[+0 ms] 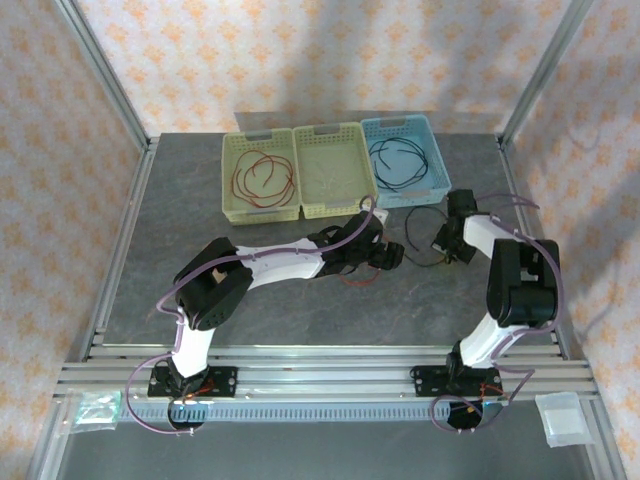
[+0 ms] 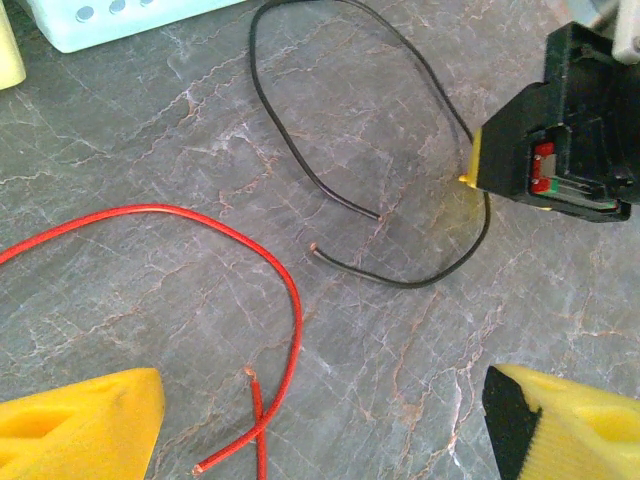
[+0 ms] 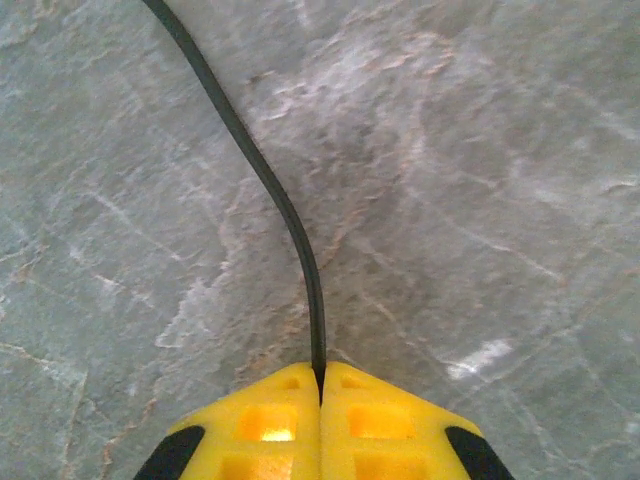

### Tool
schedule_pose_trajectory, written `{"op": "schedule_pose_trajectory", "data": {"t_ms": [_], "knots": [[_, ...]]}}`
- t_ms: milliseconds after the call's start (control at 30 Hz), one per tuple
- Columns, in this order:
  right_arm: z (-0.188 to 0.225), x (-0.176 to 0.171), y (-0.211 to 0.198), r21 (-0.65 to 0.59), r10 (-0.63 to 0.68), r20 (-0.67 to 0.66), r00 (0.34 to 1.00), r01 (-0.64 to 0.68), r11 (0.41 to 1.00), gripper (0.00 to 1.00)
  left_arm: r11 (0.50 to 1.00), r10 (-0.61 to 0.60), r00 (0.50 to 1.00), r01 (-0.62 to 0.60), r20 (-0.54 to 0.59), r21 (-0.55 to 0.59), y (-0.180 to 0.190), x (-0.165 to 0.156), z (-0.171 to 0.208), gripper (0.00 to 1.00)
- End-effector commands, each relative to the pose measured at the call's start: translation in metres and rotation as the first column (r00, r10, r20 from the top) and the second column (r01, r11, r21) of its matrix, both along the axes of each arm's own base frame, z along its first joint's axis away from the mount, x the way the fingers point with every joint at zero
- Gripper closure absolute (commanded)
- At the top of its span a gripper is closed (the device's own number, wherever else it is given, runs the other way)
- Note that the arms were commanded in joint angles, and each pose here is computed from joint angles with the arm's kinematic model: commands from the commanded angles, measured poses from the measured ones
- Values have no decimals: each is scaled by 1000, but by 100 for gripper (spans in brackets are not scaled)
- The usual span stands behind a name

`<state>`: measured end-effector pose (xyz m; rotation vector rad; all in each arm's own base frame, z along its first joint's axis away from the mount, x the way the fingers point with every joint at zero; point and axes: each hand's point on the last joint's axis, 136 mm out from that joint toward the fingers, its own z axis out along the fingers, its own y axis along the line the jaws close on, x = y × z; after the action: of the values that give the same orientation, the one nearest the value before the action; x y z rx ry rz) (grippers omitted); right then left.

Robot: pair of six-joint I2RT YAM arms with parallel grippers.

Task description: Untangle the cables

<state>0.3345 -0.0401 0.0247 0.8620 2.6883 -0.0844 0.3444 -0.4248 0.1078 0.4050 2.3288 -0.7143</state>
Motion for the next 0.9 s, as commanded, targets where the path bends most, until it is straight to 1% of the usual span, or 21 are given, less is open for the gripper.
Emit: {"op": "schedule_pose_trajectory", "data": {"t_ms": [0, 200, 367, 467, 667, 767, 867], "knots": [[28, -1, -29, -101, -100, 96, 990, 109, 989, 100, 999, 12, 998, -10, 59, -43, -3, 4, 32, 16], [80, -10, -44, -153, -158, 242, 957, 199, 968, 100, 997, 6, 995, 2, 102, -79, -9, 11, 54, 16], [125, -19, -48, -171, -151, 340, 928, 219, 961, 100, 993, -13, 995, 24, 102, -112, -20, 20, 63, 16], [154, -25, -47, -180, -121, 398, 909, 207, 962, 100, 990, -5, 995, 19, 102, -140, -22, 29, 70, 17], [200, -26, -36, -193, -4, 485, 875, 112, 975, 100, 976, 44, 996, -26, 82, -214, -15, 49, 77, 17], [220, -23, -34, -204, 32, 522, 852, 89, 975, 100, 973, 66, 995, -48, 77, -225, -8, 56, 79, 17], [244, -16, -30, -208, 59, 580, 812, 77, 975, 100, 973, 82, 994, -63, 76, -221, 0, 61, 80, 18]]}}
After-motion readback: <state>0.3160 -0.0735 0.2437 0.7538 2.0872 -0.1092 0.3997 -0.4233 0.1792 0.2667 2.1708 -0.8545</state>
